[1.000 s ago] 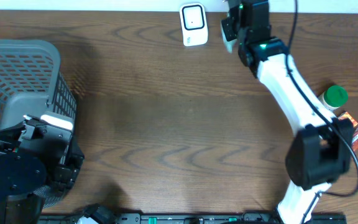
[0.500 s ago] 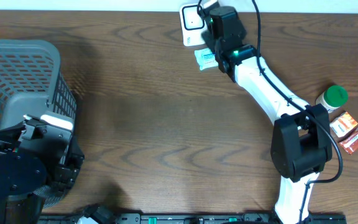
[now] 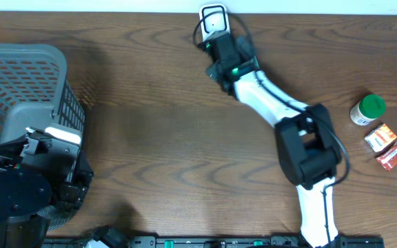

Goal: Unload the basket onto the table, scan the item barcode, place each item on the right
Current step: 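Lift the wipes pack up to the white scanner with the right gripper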

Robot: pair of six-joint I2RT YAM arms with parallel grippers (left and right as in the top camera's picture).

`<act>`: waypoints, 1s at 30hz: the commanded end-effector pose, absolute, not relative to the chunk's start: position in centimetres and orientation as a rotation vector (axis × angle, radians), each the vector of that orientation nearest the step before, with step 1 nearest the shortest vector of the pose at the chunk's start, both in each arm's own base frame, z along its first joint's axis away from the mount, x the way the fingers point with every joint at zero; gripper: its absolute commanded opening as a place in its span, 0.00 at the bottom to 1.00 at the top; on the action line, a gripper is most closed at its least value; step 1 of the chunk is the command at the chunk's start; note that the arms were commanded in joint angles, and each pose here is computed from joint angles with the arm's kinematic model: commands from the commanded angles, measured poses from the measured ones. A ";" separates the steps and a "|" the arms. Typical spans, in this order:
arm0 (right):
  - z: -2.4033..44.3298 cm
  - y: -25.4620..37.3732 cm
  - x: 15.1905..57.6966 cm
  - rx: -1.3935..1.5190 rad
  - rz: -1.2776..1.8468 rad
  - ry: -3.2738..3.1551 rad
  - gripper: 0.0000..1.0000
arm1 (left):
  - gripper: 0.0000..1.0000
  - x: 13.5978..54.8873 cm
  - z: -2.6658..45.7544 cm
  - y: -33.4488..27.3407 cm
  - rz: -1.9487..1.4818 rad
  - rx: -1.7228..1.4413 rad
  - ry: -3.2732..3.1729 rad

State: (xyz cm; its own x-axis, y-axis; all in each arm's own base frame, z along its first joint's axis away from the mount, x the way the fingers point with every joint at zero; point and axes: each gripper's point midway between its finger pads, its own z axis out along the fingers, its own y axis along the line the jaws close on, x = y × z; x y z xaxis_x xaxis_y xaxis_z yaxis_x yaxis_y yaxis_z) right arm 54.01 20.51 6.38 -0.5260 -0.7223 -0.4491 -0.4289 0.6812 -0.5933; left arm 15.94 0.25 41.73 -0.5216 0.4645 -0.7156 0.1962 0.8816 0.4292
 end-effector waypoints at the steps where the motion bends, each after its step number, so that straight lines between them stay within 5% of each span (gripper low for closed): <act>1: 5.1 20.8 54.1 -0.904 -0.619 2.189 0.99 | 0.82 15.8 41.8 0.5 0.377 0.470 2.119; 14: -1.8 19.4 53.7 -0.878 -0.735 2.257 0.99 | 0.82 15.8 41.8 0.5 0.377 0.470 2.119; 30: -14.5 15.7 46.5 -0.774 -0.461 2.750 0.95 | 0.82 15.8 41.8 0.5 0.377 0.470 2.119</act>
State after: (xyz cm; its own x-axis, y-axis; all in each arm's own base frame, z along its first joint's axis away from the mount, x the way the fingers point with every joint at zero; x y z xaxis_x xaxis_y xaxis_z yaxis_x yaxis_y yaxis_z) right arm 54.52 19.29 0.96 -0.7108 -0.5001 -0.4947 -0.2814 0.8467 -0.4516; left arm 15.94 0.25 41.73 -0.5216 0.4645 -0.7156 0.1962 0.8816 0.4292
